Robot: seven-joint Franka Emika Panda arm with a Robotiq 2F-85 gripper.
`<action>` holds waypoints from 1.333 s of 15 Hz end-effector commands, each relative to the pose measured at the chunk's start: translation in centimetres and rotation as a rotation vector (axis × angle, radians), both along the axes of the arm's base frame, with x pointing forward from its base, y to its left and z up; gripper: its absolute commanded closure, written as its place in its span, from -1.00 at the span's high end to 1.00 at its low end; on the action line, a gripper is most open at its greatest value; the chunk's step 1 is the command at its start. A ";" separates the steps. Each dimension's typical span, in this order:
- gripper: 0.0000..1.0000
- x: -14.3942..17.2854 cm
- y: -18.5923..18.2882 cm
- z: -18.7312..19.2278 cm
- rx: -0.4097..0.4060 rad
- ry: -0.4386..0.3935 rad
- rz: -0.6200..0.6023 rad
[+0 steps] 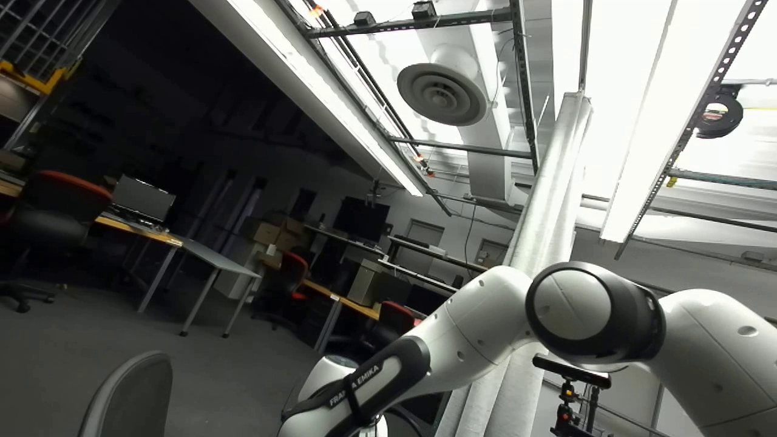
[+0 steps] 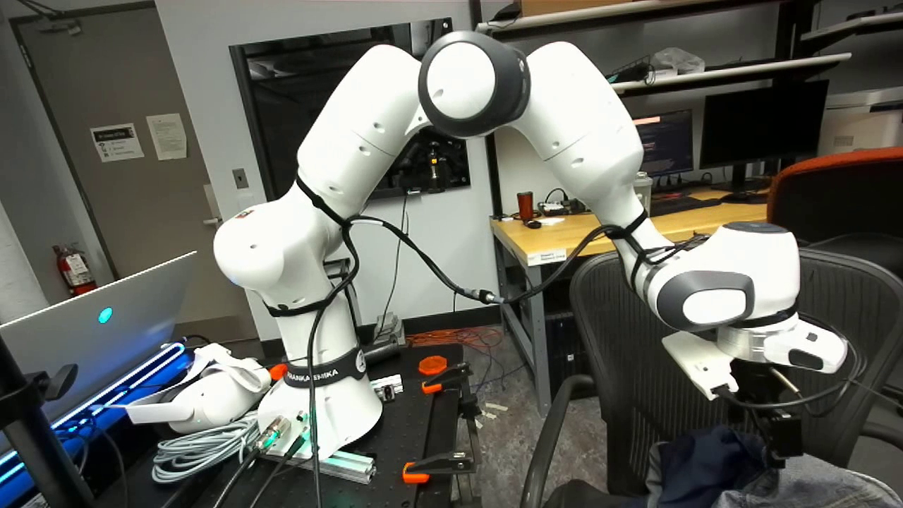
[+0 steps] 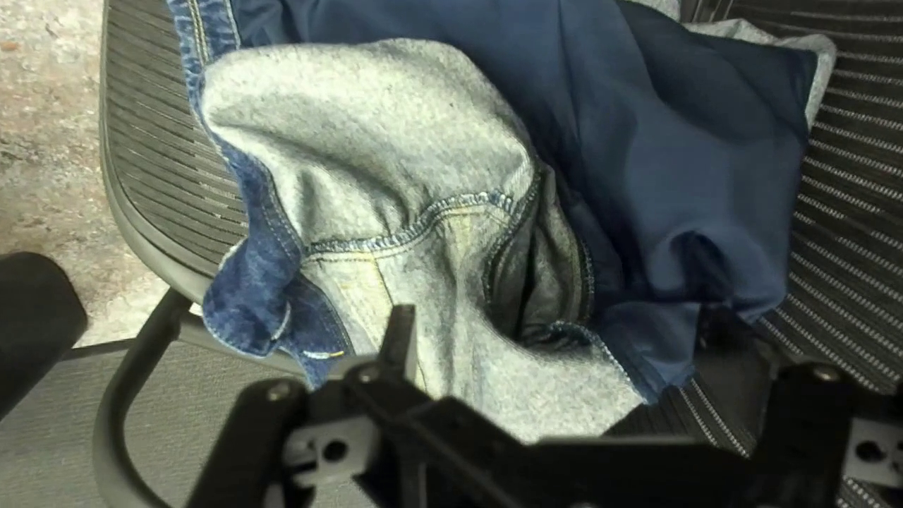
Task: Hang the jean jacket on the backrest of the black chair
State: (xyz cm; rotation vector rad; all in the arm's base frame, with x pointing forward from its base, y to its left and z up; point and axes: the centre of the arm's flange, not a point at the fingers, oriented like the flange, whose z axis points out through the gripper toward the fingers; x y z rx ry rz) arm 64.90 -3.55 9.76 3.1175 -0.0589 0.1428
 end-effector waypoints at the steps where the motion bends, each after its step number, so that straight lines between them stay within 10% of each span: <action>1: 1.00 4.9 0.2 -2.0 0.020 -0.003 -0.005; 13: 1.00 9.0 -1.1 -6.6 0.070 0.135 -0.016; 20: -0.30 9.9 -2.0 -7.5 0.083 0.155 0.023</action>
